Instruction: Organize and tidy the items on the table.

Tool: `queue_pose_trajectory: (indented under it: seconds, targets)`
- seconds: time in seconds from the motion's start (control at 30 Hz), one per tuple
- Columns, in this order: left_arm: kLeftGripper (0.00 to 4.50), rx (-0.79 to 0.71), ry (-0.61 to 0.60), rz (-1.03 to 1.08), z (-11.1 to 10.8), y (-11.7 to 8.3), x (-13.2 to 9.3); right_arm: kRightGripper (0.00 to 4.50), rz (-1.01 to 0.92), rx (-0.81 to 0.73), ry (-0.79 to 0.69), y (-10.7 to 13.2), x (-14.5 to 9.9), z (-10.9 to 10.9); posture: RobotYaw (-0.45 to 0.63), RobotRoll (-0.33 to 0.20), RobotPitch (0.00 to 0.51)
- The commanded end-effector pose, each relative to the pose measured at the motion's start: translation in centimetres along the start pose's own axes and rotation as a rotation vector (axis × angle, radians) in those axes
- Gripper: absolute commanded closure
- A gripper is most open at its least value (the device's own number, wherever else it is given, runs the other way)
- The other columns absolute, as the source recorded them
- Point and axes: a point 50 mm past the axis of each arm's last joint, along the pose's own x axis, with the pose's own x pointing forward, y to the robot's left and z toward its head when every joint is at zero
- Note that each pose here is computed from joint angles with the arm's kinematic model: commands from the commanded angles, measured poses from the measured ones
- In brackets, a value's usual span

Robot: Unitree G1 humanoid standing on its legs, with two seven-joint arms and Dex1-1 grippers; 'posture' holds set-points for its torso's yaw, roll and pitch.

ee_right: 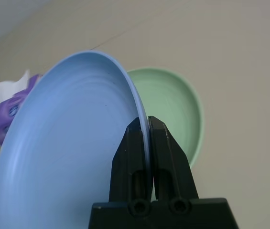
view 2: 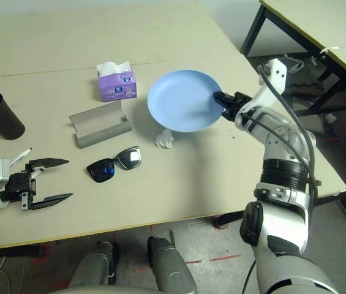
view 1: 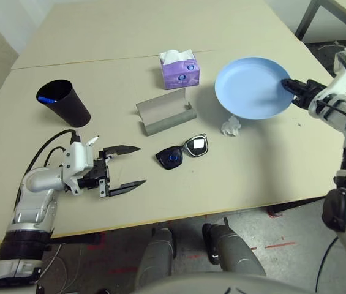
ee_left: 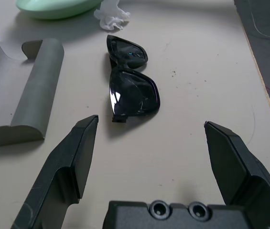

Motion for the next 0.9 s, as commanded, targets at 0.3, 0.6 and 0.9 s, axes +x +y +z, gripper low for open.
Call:
queue_pose_trajectory:
  seconds: [0.3,0.6,0.9]
  targets:
    - [0.0,0.008,0.014,-0.014,0.1,-1.2,0.0,4.49,-0.086,-0.114,-0.151,-0.3,1.8,0.5,-0.06,0.0,0.186]
    - [0.0,-0.001,-0.016,0.006,0.4,-1.1,0.3,4.49,-0.079,-0.255,-0.144,0.4,2.5,-0.8,-0.06,0.0,0.196]
    - [0.0,0.01,-0.03,0.027,1.1,-1.2,0.3,4.49,-0.205,-0.312,-0.161,0.6,3.2,-1.3,-0.04,0.0,0.195]
